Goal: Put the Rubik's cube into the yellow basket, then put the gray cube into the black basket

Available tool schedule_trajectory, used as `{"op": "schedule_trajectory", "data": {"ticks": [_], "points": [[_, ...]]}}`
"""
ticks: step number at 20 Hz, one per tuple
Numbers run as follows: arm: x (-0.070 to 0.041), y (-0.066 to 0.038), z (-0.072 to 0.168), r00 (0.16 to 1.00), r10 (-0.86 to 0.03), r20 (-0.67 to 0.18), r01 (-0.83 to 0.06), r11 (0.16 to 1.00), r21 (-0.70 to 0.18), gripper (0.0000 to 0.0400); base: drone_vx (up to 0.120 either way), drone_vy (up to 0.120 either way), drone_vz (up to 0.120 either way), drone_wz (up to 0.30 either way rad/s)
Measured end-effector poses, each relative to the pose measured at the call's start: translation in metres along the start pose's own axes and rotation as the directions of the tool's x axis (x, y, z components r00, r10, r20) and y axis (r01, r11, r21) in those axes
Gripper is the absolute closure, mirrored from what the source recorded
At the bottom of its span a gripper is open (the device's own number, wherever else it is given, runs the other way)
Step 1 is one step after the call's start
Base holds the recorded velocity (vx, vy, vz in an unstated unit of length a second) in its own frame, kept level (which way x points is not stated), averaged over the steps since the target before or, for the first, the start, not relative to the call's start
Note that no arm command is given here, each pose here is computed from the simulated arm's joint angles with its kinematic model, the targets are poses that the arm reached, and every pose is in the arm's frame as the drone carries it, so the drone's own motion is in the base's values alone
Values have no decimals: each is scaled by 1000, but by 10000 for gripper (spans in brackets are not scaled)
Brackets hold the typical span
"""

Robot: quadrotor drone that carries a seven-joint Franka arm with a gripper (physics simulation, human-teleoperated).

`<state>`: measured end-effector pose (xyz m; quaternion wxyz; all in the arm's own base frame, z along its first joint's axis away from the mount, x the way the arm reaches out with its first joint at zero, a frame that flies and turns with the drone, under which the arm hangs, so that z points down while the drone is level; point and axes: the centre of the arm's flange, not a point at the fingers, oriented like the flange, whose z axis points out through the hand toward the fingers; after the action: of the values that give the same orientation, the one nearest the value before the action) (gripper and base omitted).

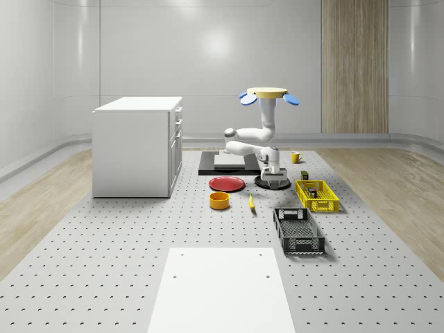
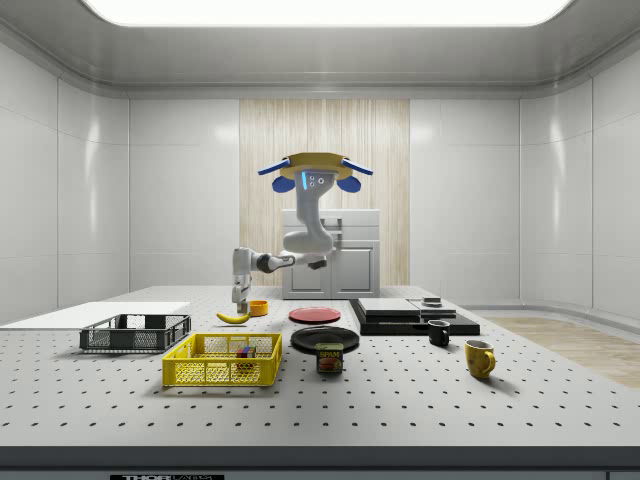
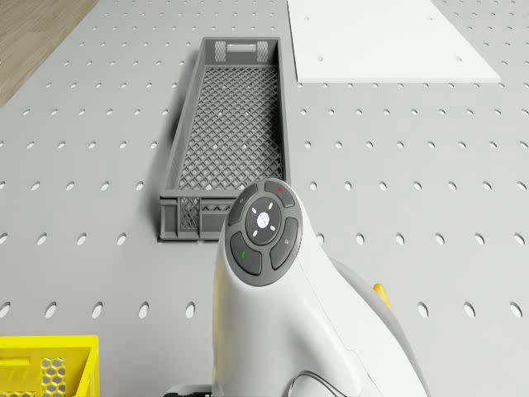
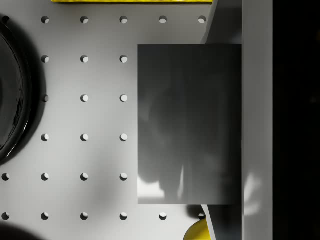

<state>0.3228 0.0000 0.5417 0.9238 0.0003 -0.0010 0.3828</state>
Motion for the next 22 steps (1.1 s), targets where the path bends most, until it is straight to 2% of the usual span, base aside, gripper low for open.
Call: {"op": "schedule_trajectory", "data": {"ticks": [4, 12, 22], "points": [[0, 0, -1, 1000, 0, 0, 0, 1000, 0, 150, 0, 120, 0, 0], [0, 0, -1, 1000, 0, 0, 0, 1000, 0, 150, 120, 115, 0, 0], [0, 0, -1, 1000, 0, 0, 0, 1000, 0, 150, 120, 12, 0, 0]]}}
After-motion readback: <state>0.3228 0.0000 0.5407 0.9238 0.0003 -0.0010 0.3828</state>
